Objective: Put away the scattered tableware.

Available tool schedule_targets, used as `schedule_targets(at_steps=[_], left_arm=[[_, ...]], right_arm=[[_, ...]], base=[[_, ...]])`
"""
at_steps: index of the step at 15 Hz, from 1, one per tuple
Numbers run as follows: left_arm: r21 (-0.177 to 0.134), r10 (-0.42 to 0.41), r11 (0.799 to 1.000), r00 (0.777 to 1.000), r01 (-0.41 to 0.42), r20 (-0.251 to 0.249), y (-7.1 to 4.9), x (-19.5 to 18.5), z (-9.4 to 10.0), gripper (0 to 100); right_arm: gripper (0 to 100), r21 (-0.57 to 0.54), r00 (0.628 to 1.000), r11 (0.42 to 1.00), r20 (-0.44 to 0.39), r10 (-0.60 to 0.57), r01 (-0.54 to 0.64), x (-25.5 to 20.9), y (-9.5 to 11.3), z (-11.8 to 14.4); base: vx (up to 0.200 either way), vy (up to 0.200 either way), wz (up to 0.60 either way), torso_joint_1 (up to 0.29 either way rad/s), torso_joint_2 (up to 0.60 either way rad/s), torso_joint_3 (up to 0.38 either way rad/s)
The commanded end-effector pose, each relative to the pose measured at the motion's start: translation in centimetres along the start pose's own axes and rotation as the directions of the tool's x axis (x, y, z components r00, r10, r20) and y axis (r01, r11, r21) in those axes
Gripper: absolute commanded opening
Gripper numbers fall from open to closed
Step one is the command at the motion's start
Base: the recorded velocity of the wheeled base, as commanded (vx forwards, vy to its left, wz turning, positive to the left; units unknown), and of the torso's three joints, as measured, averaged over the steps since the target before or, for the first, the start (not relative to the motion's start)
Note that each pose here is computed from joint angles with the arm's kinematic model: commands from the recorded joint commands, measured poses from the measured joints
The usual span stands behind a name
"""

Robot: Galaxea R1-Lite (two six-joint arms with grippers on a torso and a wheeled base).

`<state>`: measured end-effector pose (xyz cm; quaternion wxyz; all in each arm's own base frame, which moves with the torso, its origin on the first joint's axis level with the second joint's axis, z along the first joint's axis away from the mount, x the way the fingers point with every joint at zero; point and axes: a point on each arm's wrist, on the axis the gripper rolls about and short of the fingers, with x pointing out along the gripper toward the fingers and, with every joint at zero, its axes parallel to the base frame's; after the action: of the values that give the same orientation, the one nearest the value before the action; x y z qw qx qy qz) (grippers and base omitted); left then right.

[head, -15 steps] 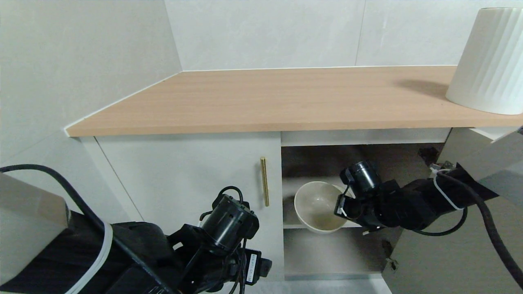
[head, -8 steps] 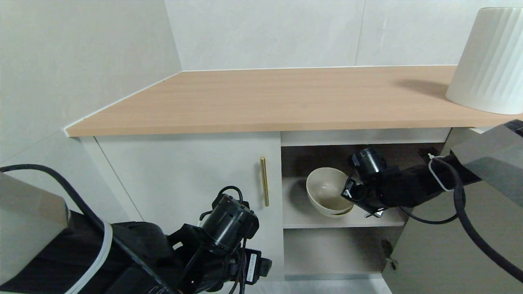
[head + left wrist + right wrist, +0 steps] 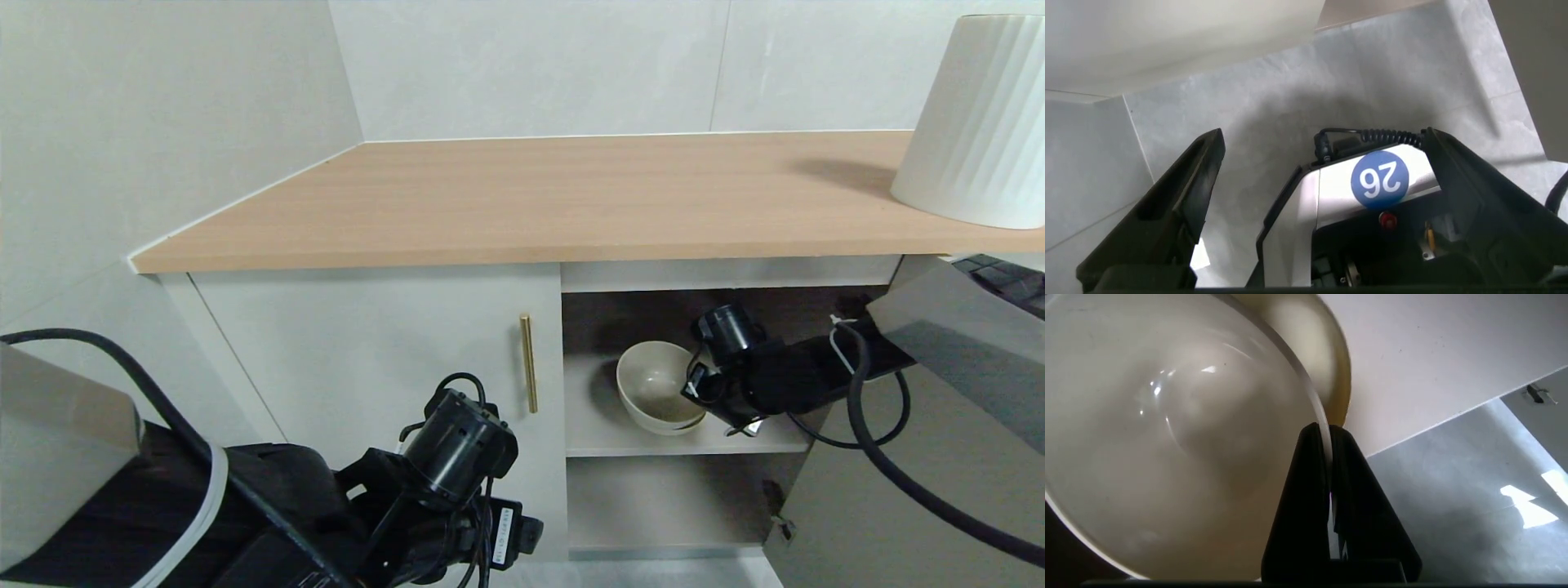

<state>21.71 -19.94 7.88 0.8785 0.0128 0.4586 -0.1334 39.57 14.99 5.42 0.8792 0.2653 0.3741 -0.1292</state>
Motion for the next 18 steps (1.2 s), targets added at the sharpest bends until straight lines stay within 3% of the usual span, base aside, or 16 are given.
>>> schedule_targets(at_steps=[1, 14, 15, 18], left_arm=[[0.001, 0.001, 1.0, 1.0, -0.001, -0.002, 0.0, 0.1, 0.0, 100], [0.0, 0.0, 1.0, 1.0, 0.0, 0.0, 0.0, 0.1, 0.0, 100], [0.001, 0.001, 1.0, 1.0, -0.001, -0.002, 0.0, 0.1, 0.0, 100], [-0.001, 0.002, 1.0, 1.0, -0.002, -0.002, 0.0, 0.1, 0.0, 100]], right_arm=[[0, 0.005, 1.0, 1.0, -0.003, -0.02, 0.02, 0.9, -0.5, 0.0], [0, 0.012, 1.0, 1.0, 0.01, -0.022, 0.022, 1.9, -0.3, 0.4], [100, 0.011, 1.0, 1.0, 0.009, -0.023, 0.023, 2.0, -0.4, 0.3], [100, 0.011, 1.0, 1.0, 0.009, -0.023, 0.023, 2.0, -0.3, 0.3]], base=[[0.0, 0.0, 0.0, 0.0, 0.0, 0.0], [0.0, 0.0, 0.0, 0.0, 0.0, 0.0], [0.0, 0.0, 0.0, 0.0, 0.0, 0.0], [0.0, 0.0, 0.0, 0.0, 0.0, 0.0]])
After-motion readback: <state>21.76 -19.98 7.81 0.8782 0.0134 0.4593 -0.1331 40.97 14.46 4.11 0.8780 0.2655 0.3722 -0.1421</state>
